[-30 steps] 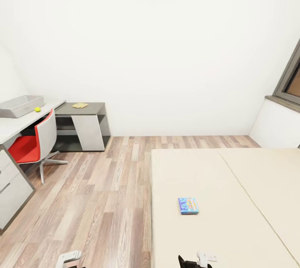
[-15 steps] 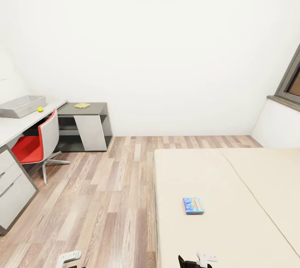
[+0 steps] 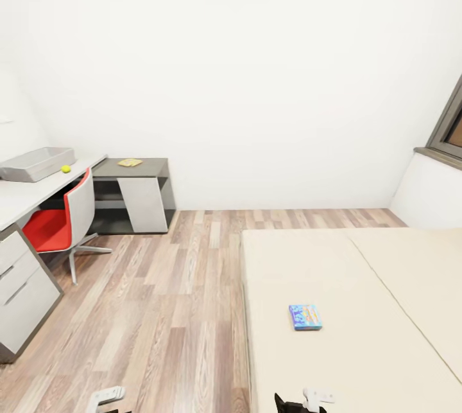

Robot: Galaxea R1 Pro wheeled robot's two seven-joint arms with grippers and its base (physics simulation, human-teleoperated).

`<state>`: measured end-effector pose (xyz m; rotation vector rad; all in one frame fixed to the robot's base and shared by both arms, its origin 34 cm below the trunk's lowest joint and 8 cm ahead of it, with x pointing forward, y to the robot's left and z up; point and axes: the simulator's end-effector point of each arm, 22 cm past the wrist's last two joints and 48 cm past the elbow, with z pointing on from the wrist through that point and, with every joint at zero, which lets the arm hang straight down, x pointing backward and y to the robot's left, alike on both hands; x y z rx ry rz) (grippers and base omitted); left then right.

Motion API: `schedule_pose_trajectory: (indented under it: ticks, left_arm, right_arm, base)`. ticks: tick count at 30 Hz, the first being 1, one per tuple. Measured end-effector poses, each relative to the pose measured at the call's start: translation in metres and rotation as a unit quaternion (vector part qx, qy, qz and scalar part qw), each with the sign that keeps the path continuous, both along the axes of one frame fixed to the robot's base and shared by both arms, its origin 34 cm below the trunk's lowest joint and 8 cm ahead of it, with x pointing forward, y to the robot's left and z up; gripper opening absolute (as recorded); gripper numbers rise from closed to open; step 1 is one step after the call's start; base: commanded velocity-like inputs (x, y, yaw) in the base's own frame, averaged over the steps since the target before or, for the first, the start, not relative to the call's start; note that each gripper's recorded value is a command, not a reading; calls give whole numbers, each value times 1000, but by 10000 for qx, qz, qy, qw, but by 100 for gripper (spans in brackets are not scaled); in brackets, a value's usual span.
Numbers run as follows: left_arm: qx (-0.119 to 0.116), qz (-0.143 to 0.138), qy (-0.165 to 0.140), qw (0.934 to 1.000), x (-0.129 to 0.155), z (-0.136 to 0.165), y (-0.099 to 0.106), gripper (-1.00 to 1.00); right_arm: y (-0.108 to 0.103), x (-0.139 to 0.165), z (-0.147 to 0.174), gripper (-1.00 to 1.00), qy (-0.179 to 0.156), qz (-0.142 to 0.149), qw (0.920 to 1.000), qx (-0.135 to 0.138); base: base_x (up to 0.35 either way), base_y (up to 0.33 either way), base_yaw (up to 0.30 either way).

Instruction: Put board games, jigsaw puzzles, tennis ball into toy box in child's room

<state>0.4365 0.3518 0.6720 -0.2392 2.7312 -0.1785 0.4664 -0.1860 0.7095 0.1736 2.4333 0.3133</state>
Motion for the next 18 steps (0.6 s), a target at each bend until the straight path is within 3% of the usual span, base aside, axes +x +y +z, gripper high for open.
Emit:
schedule_pose_trajectory:
  ticks: [18]
  left_arm:
    - [0, 0, 1, 10000, 0, 0, 0, 100]
  right_arm:
    - [0, 1, 1, 100, -45, -2, 10000, -1]
  base:
    - [0, 107, 0]
